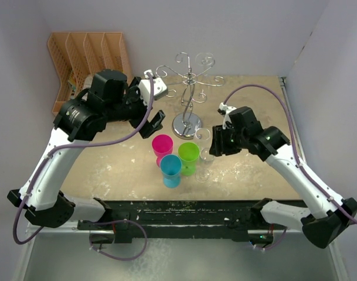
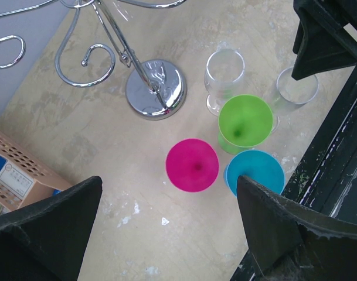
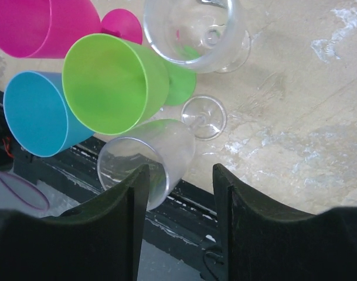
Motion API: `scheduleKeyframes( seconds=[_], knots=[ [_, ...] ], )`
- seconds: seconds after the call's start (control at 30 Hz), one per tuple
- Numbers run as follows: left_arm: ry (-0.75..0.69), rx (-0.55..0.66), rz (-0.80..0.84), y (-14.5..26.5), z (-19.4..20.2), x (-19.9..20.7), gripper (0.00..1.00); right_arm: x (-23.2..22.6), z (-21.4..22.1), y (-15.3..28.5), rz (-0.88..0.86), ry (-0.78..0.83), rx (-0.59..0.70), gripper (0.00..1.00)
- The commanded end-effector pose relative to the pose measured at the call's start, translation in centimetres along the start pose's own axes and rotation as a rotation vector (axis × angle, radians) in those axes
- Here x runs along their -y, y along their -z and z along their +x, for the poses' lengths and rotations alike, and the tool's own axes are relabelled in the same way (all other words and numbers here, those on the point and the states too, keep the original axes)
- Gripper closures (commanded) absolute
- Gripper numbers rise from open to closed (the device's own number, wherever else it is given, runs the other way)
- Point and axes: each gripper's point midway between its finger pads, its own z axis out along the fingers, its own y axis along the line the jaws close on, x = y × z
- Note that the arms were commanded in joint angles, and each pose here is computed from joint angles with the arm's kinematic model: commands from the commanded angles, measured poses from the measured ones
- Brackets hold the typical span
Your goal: Place the wine glass upside down on the wine glass rack
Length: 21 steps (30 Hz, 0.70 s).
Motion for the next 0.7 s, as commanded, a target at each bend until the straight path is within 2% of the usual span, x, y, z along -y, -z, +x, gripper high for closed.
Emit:
scheduleKeyframes(
  seconds=[0.0, 0.23, 0.4, 0.67],
  knots=[
    [-0.010, 0.057, -0.037, 0.9, -1.0, -0.5, 0.00, -0.8, -1.0, 0.0, 0.046, 0.029, 0.035, 0.50],
    [-0.010, 0.056, -0.033, 1.1, -0.6, -0.3, 0.00, 0.3, -0.1, -1.0, 0.130, 0.018, 0.014, 0.53],
    [-0.009, 0.075, -0.034, 2.0, -0.8, -0.3, 0.00, 0.8, 0.4, -1.5, 0.161, 0.013, -0.001, 0.69],
    [-0.003, 0.077, -0.049, 2.7, -0.4, -0.4, 0.00, 0.8, 1.5, -3.0, 0.168, 0.021, -0.055, 0.83]
  ],
)
